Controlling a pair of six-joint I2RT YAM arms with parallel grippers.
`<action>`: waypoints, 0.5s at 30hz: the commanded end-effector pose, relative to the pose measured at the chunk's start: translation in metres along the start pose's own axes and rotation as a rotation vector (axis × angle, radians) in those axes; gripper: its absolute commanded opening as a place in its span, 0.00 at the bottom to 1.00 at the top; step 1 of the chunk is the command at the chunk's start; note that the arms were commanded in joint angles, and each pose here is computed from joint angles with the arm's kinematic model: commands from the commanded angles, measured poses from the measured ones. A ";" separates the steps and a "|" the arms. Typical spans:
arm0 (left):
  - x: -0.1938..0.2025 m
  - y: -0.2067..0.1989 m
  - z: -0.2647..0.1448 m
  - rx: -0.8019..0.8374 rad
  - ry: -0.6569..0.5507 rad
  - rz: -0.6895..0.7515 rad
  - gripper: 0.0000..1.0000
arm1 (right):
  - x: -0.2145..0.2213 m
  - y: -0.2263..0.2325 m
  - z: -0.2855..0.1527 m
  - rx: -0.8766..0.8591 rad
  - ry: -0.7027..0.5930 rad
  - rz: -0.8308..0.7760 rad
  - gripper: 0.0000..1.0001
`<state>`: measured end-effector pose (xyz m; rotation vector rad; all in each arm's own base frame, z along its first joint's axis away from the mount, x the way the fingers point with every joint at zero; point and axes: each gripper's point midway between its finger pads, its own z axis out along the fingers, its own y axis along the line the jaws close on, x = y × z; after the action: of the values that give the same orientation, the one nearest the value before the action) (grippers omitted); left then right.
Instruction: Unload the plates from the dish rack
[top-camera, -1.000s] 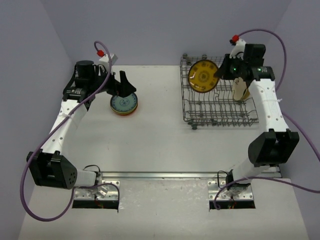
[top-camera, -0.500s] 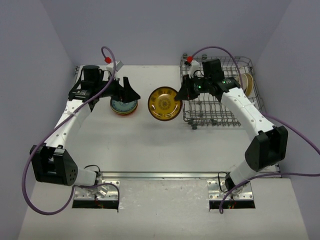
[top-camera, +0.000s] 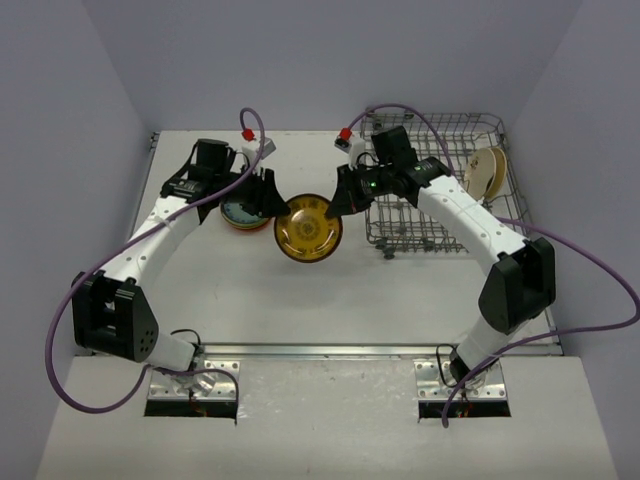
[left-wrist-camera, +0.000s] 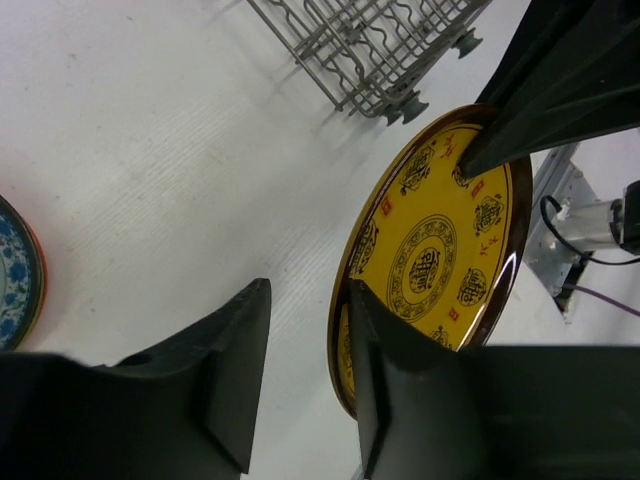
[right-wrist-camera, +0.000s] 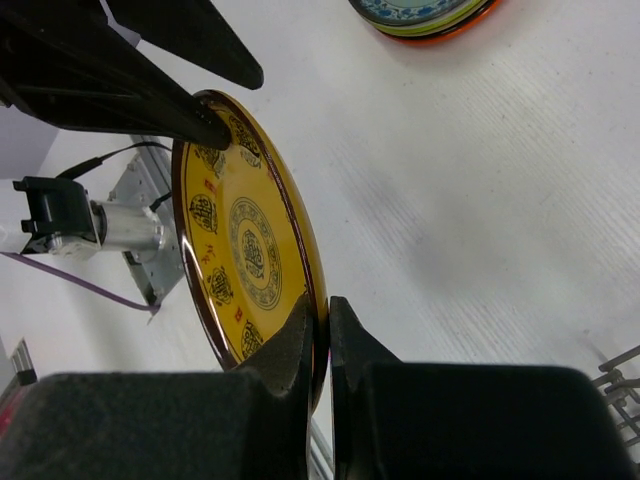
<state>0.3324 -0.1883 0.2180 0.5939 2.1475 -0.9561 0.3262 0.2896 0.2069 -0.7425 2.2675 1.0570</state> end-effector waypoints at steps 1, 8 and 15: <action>-0.007 -0.003 0.000 0.008 -0.023 0.060 0.23 | -0.032 0.020 -0.011 -0.041 -0.081 -0.081 0.00; -0.004 -0.002 0.002 0.021 -0.014 0.033 0.00 | -0.032 0.006 -0.012 0.034 -0.079 -0.070 0.63; -0.027 0.085 -0.035 -0.191 -0.113 -0.176 0.00 | -0.036 -0.045 -0.040 0.199 -0.135 0.041 0.99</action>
<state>0.3489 -0.1619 0.2065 0.4763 2.1983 -0.9356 0.3466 0.2735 0.2066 -0.6676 2.2844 0.9462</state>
